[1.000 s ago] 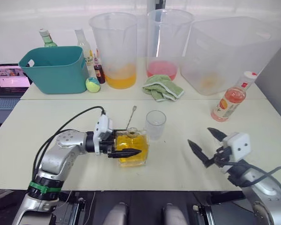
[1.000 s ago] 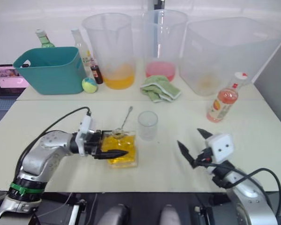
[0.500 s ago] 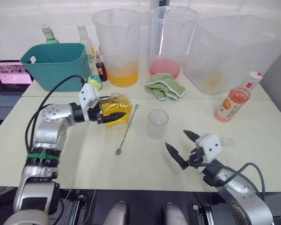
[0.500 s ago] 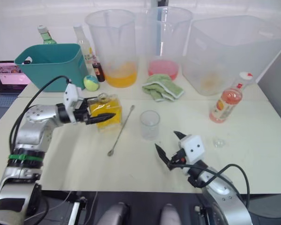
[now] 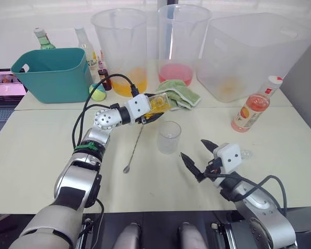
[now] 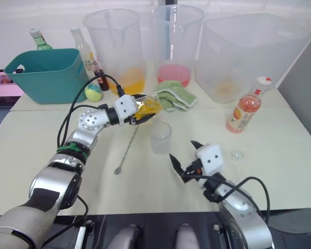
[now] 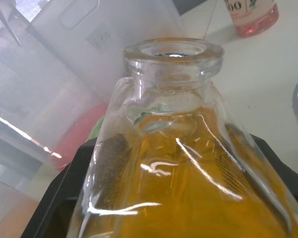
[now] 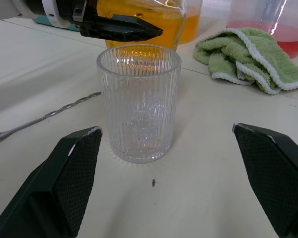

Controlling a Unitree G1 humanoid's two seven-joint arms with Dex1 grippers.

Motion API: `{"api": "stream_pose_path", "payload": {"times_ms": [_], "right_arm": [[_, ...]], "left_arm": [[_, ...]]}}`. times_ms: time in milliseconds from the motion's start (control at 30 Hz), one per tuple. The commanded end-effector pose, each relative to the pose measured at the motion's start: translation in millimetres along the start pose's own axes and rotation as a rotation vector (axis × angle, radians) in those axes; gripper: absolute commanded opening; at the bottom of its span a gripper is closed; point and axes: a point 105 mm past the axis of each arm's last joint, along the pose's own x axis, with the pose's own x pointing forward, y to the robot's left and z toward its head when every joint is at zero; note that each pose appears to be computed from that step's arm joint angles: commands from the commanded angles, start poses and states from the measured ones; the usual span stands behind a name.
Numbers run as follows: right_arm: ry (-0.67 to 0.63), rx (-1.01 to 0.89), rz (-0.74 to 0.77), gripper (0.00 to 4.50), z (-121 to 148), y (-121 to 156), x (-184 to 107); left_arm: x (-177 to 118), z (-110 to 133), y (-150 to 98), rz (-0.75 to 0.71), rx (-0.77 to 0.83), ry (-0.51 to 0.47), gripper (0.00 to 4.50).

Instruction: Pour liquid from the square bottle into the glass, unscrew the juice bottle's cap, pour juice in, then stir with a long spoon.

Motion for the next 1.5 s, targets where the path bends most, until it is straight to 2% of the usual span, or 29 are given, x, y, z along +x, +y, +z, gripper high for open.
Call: {"api": "stream_pose_path", "payload": {"times_ms": [33, 400, 633, 1500], "right_arm": [[-0.059, -0.01, 0.02, 4.45, 17, 10, 4], [-0.074, 0.004, 0.017, 4.45, 20, 18, 10], [-0.078, 0.004, 0.007, 4.45, 21, 16, 11], [-0.078, 0.017, -0.034, 4.45, 20, 9, 11]], "left_arm": [[9, 45, 29, 0.098, 0.167, -0.142, 2.82], [13, 45, 16, 0.055, 0.306, -0.139, 2.82], [13, 45, 15, 0.068, 0.435, -0.126, 2.82], [20, 52, 6, 0.06, 0.739, -0.156, 2.82]]}}
